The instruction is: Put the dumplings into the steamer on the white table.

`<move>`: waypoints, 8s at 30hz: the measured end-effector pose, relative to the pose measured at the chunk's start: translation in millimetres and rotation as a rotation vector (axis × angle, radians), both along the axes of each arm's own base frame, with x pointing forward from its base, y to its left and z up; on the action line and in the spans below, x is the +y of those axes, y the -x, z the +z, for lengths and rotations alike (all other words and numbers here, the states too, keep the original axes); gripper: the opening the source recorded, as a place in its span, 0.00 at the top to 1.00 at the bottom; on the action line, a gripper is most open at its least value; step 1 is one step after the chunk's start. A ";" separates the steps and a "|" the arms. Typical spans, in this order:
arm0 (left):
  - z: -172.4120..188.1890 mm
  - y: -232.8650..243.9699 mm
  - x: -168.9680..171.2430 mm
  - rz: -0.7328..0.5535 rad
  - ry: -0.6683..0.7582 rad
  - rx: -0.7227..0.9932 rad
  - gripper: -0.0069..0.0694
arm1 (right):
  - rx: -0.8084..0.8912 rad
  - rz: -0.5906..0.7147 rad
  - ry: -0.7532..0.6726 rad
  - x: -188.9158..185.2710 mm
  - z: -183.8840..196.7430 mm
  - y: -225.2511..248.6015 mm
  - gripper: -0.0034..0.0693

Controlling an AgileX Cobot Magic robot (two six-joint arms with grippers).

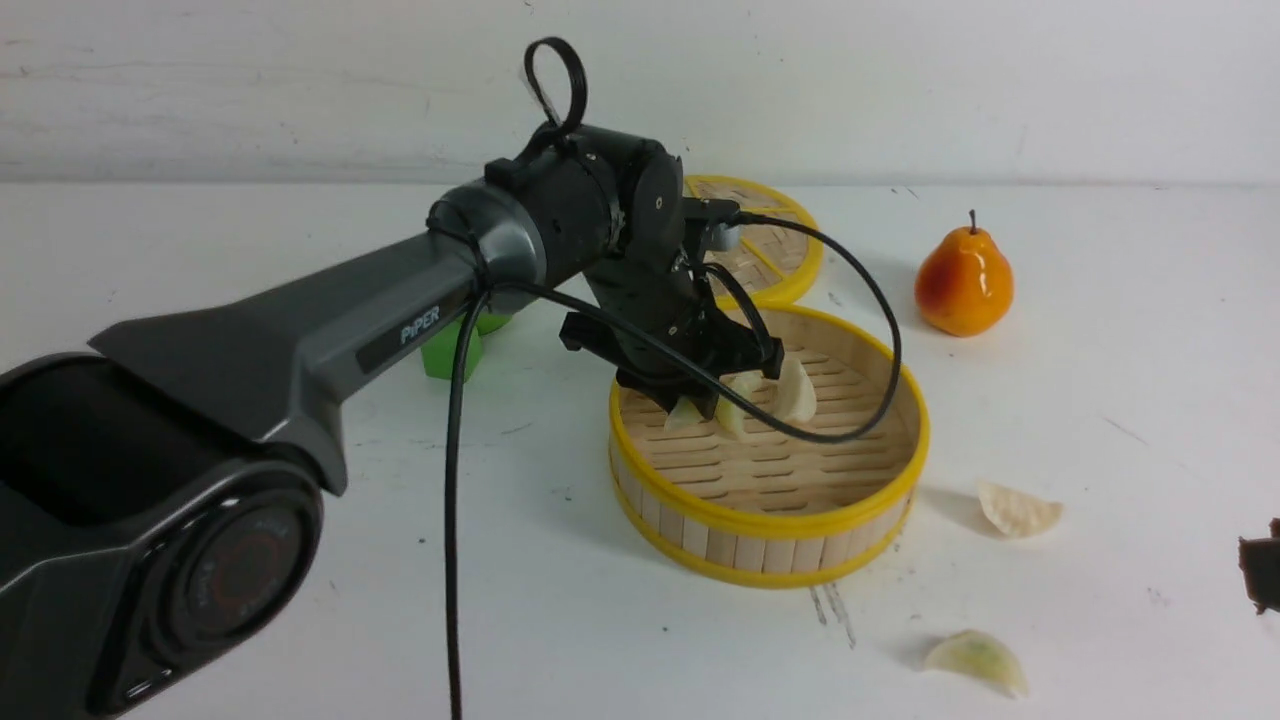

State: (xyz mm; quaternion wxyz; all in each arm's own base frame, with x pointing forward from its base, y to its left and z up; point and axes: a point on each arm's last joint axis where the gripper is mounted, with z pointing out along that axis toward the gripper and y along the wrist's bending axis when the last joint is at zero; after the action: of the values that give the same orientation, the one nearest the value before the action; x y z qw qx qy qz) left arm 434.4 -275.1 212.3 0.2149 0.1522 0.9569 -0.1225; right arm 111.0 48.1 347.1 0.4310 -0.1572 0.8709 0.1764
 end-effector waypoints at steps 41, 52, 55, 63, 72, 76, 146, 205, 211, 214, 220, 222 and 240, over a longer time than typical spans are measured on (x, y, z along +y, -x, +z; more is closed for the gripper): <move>174.3 243.0 149.6 -0.138 -0.050 -0.046 0.93 | 0.424 0.301 0.441 57.7 -102.4 -148.1 0.83; 147.5 309.0 187.1 -0.154 -0.012 -0.062 0.93 | 0.482 0.334 0.607 62.4 -179.5 -193.1 0.26; 145.5 315.4 190.6 -0.155 -0.003 -0.068 0.93 | 0.492 0.337 0.614 63.1 -187.0 -196.0 0.28; 147.8 320.5 193.9 -0.154 0.005 -0.087 0.93 | 0.549 0.330 0.563 66.9 -184.2 -192.5 0.67; 148.9 318.5 192.8 -0.151 0.018 -0.112 0.93 | 0.394 0.272 0.383 113.7 -78.9 -204.0 0.67; 149.4 317.9 192.4 -0.151 0.022 -0.122 0.93 | 0.311 0.227 0.301 136.2 -57.7 -220.0 0.67; 147.7 319.7 194.1 -0.156 0.000 -0.097 0.90 | 0.515 0.078 0.640 25.7 -145.1 -277.4 0.55; 75.0 396.6 264.7 0.194 0.388 -0.723 0.86 | -0.364 0.072 -0.044 33.7 15.5 -36.9 0.98; 74.3 396.7 264.9 0.196 0.382 -0.717 0.85 | -0.476 0.071 -0.085 15.4 17.5 2.5 0.97; 74.1 396.7 265.0 0.196 0.381 -0.716 0.85 | -0.520 0.071 -0.101 9.8 22.0 14.7 0.97; 73.9 396.7 265.0 0.196 0.380 -0.716 0.84 | -0.527 0.073 -0.104 8.4 22.5 18.4 0.97; 73.8 396.7 265.0 0.196 0.379 -0.715 0.84 | -0.520 0.074 -0.101 8.6 19.8 17.9 0.97; 73.4 396.6 265.0 0.197 0.378 -0.713 0.83 | -0.465 0.037 -0.029 -1.3 -37.3 26.7 0.98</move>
State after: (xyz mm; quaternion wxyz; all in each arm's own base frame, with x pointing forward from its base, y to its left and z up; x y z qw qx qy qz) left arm 37.7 -10.1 285.7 0.5675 0.0507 0.7933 -0.2145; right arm 84.2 46.8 309.8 0.6190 -0.2033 0.7424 0.1559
